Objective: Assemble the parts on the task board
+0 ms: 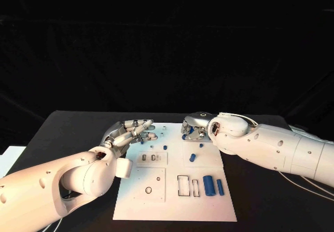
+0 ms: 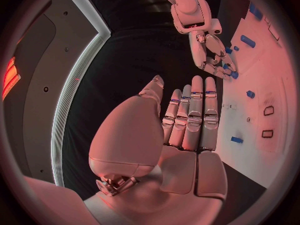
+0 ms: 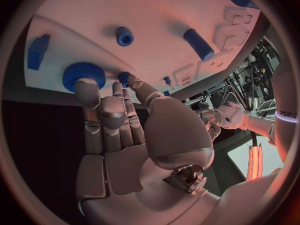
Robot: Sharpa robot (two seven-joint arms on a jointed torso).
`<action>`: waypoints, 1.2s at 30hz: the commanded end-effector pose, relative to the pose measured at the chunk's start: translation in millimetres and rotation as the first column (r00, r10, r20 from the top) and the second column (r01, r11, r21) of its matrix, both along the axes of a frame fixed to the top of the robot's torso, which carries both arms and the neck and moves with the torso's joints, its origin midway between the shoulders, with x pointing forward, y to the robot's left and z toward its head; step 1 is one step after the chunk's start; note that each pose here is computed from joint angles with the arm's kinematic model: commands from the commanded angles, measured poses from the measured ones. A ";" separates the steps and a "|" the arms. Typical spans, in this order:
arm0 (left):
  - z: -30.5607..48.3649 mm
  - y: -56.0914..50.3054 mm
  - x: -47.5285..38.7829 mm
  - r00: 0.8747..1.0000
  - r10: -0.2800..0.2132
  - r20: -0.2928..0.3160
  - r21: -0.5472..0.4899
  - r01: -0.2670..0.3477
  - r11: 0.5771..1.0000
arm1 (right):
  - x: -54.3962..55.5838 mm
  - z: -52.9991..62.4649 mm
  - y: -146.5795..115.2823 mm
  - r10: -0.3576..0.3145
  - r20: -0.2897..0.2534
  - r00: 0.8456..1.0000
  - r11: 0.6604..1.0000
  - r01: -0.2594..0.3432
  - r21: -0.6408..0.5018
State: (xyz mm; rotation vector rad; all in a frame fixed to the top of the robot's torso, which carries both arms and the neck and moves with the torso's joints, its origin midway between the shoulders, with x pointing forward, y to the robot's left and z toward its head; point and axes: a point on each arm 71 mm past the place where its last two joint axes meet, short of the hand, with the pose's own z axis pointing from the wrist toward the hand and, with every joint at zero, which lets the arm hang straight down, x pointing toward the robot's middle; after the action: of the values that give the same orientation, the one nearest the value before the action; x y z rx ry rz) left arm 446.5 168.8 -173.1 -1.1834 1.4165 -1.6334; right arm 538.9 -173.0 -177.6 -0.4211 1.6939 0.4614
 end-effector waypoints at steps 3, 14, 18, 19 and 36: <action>2.0 -1.8 -0.5 1.000 -0.022 0.002 -0.012 0.022 1.000 | 0.6 -1.5 1.3 0.003 -0.005 1.000 1.000 -0.003 -0.031; 2.1 -2.1 -0.6 1.000 -0.025 -0.001 -0.011 0.025 1.000 | 2.2 -5.6 3.6 0.006 -0.036 0.999 0.999 -0.007 -0.054; 2.3 -1.6 -0.8 1.000 -0.025 -0.002 -0.011 0.025 1.000 | 2.6 -5.5 4.0 0.005 -0.023 1.000 0.998 -0.006 -0.055; 2.3 -1.5 -0.8 1.000 -0.025 -0.002 -0.011 0.025 1.000 | 2.6 -4.8 4.1 0.006 -0.013 1.000 0.999 -0.007 -0.049; 1.9 0.4 -0.3 1.000 -0.025 -0.004 -0.010 0.025 1.000 | -1.2 16.1 13.8 -0.018 0.180 0.983 0.987 -0.011 0.158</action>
State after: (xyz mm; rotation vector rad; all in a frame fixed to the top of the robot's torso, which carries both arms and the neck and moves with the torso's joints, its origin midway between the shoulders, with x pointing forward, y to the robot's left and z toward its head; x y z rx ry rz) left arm 446.8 171.1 -172.8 -1.1876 1.4267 -1.6297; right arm 537.2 -160.2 -166.4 -0.3758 1.5337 0.5215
